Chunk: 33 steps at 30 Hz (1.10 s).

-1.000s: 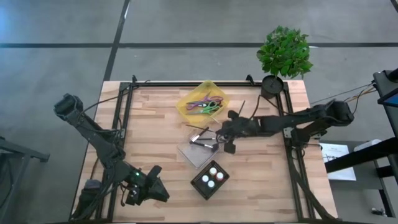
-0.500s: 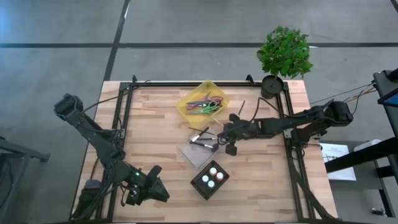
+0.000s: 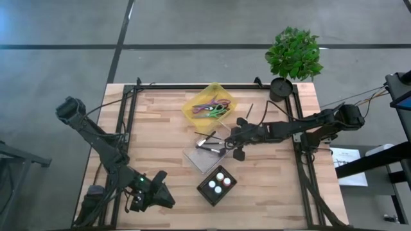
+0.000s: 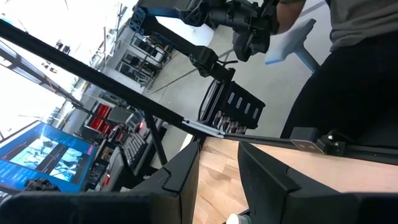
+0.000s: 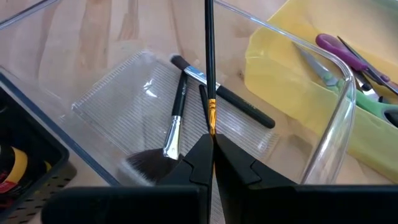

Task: Pick & Place Paint Supplies
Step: Put the paint brush into the transparent bin, then put the eyeshadow brush into the transparent bin

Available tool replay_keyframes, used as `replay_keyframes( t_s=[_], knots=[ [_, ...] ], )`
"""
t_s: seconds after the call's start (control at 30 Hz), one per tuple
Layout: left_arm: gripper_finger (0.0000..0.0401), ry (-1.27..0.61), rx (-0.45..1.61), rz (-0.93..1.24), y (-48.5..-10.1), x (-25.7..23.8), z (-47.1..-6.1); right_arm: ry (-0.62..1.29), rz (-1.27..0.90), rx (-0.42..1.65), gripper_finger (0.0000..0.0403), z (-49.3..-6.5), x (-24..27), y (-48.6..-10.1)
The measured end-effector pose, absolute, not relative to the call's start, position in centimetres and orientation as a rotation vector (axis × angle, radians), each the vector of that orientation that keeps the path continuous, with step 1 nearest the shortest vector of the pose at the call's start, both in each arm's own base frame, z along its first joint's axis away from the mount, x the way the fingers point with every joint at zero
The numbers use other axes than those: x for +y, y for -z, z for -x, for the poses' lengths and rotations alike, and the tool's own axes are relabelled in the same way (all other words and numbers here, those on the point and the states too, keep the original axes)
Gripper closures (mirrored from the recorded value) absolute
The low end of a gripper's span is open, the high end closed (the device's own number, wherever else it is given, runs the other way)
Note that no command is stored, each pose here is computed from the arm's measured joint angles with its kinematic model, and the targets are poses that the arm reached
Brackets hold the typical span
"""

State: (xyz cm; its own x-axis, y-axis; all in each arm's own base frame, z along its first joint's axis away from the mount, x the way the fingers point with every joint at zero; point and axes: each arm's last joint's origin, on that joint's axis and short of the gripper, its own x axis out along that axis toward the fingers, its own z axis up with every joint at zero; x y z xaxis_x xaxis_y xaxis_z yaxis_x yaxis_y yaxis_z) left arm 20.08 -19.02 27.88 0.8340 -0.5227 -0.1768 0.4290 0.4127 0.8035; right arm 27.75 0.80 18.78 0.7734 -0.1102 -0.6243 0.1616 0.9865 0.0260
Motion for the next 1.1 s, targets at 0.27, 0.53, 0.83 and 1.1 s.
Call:
replay_keyframes(
  t_s=[0.27,0.53,0.83,1.1],
  knots=[
    [0.0283,0.601,-0.105,-0.977,-27.86,-19.02,-20.07,0.149,-0.082,0.677,0.0394,-27.72,0.79,-18.72],
    [0.0283,0.601,-0.104,-0.976,-27.85,-19.02,-20.07,0.149,-0.096,0.712,0.0392,-27.4,1.23,-18.32],
    [0.0283,0.601,-0.103,-0.975,-27.85,-19.02,-20.07,0.168,-0.111,0.716,0.0285,-27.11,1.2,-17.87],
    [0.0283,0.602,-0.102,-0.975,-27.85,-19.02,-20.07,0.182,-0.094,0.667,0.0217,-27.25,1.17,-18.45]
  ],
)
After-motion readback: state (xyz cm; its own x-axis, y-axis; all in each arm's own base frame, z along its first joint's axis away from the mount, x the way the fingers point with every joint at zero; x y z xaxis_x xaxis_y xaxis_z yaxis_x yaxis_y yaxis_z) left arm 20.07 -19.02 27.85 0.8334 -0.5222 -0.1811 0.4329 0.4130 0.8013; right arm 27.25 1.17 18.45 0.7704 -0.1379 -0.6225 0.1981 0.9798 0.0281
